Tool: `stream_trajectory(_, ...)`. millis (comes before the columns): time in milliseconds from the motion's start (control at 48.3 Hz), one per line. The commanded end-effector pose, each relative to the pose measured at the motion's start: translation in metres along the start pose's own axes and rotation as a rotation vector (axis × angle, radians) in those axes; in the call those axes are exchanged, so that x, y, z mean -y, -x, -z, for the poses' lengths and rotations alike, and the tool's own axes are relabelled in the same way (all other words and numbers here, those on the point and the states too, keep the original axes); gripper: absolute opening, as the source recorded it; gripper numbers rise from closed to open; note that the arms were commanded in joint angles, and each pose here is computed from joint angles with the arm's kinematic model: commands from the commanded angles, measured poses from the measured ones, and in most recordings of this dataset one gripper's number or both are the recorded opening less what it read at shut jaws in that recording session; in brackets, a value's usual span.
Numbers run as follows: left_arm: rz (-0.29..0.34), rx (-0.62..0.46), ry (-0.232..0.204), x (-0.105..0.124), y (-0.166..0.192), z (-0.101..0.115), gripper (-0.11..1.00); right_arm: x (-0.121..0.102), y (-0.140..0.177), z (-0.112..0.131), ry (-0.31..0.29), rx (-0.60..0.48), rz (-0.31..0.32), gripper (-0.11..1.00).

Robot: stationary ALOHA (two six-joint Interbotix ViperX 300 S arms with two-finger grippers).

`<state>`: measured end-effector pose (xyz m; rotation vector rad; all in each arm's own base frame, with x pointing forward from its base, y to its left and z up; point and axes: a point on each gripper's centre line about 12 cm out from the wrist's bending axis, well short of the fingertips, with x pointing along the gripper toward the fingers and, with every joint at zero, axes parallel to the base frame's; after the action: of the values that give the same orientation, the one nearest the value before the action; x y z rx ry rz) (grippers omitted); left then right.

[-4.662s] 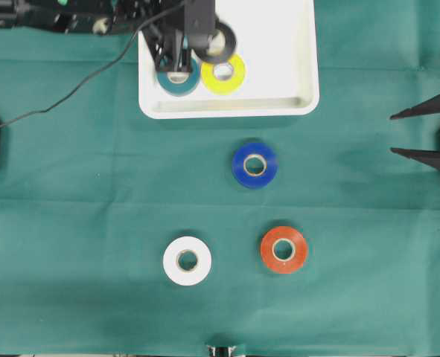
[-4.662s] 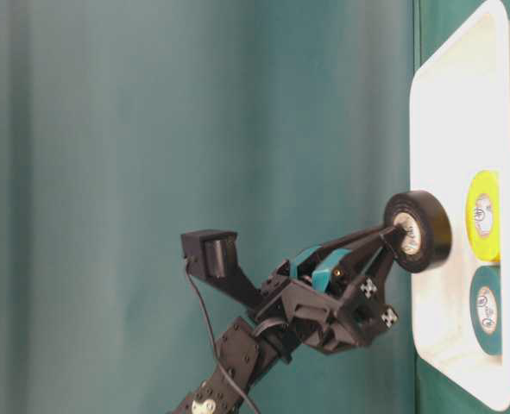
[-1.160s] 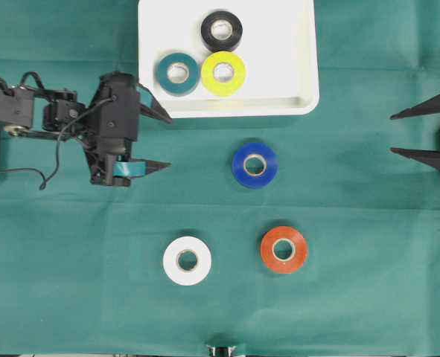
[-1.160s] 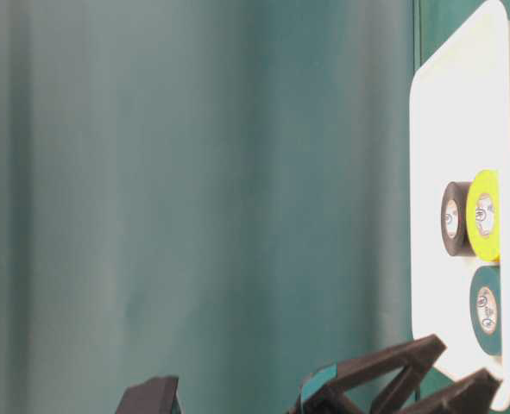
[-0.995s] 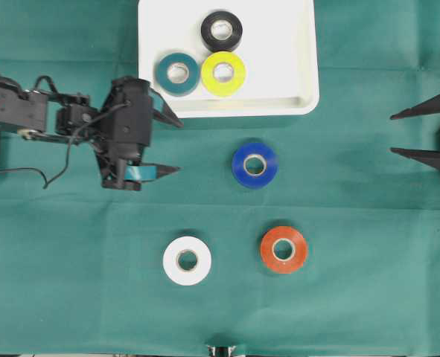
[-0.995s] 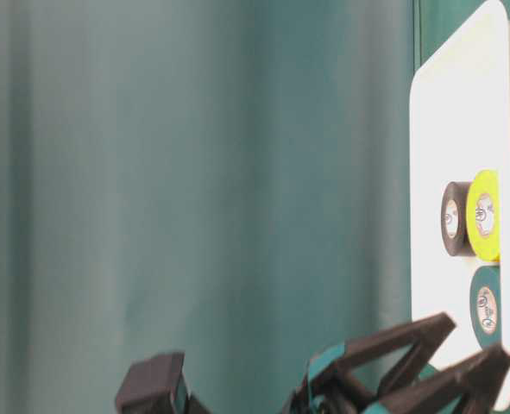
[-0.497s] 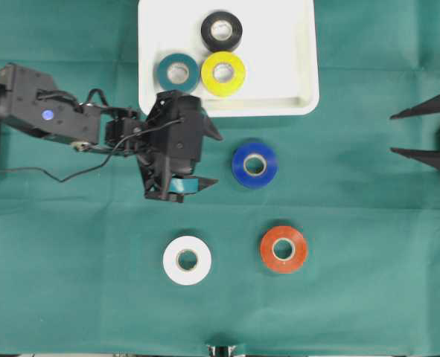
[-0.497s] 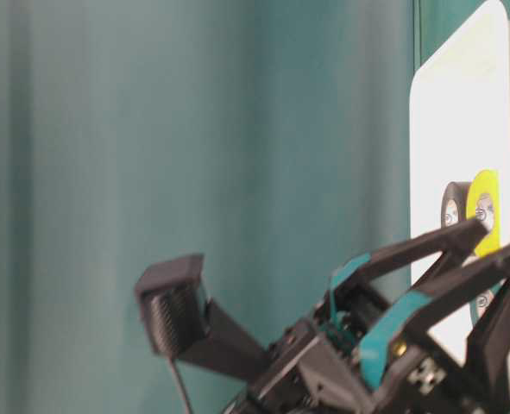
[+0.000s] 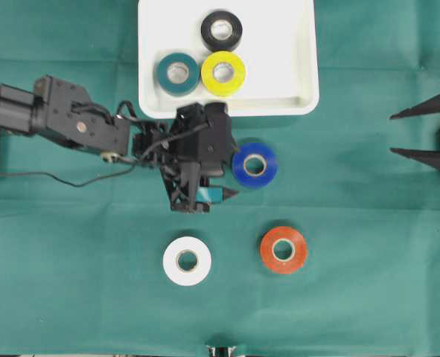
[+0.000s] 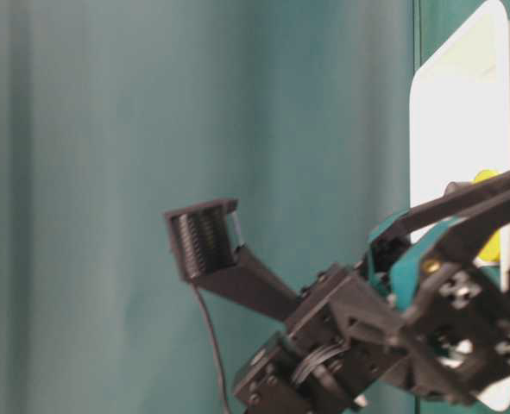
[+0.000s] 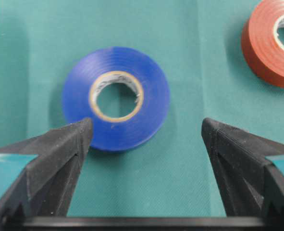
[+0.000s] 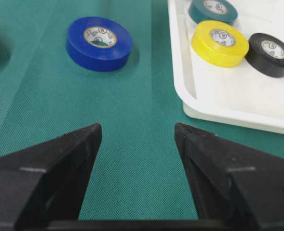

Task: Put the tape into the white case with the left arm.
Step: 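Move the left gripper to the blue roll and grip its core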

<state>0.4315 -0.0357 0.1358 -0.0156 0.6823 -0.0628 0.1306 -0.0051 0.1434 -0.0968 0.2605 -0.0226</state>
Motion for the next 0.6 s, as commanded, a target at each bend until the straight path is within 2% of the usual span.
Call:
stream_trajectory(0,0.011,0.039,-0.006,0.006,-0.002,-0.016,0.95,0.000,-0.001,-0.005,-0.001,0.012,0.000,0.99)
stream_trajectory(373,0.006,0.021,-0.004,0.004,-0.030,-0.018,0.95,0.001,-0.001,-0.005,-0.002,0.012,0.001,0.99)
stream_trajectory(580,0.004,-0.028,-0.003,0.003,-0.040,-0.015,0.95,0.000,-0.001,-0.005,-0.001,0.012,0.000,0.99)
